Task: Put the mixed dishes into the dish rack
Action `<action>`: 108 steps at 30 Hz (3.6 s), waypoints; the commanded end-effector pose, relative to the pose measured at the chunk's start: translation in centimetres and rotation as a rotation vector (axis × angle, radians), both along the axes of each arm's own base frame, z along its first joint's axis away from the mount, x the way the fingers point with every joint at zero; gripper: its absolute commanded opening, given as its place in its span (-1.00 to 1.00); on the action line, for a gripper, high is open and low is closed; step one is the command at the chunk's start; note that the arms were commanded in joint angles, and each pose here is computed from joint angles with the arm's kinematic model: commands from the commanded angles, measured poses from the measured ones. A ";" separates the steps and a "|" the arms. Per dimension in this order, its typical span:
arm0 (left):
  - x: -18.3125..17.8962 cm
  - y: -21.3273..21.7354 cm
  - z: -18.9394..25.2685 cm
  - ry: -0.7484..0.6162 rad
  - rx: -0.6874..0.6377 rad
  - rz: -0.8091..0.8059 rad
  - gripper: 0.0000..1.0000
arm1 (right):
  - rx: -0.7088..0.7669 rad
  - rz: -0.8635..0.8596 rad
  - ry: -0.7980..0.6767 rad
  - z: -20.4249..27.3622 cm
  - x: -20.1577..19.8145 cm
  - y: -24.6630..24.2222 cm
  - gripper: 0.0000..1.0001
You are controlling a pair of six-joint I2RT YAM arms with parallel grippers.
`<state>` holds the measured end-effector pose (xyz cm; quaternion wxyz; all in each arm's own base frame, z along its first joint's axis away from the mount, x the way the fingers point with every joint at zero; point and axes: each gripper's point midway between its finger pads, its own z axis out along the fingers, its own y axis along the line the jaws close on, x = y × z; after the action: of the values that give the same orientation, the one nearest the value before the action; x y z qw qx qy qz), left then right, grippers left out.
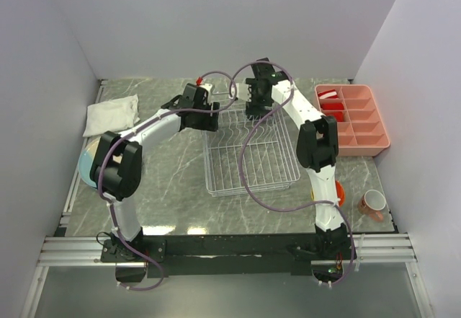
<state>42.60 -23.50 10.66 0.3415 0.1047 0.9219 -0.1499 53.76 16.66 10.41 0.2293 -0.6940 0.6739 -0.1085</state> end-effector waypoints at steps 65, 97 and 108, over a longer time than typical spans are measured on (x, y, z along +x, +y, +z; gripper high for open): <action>4.5 2.0 15.2 -0.383 0.155 -0.114 0.46 | 0.336 -1.532 0.270 -0.8 -40.1 -29.3 0.27; 0.9 -3.1 24.3 -0.384 -0.775 -0.621 0.68 | 0.663 -1.087 0.114 17.1 -27.0 -20.0 -1.00; -0.3 -4.9 24.3 -0.318 -1.034 -0.745 0.82 | 1.057 -0.606 0.264 25.7 -16.6 -6.8 -1.00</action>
<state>43.72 -27.80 31.06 0.3958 0.2156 0.6262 -0.6362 34.97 3.46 31.80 0.3649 -0.2425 0.8877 0.1414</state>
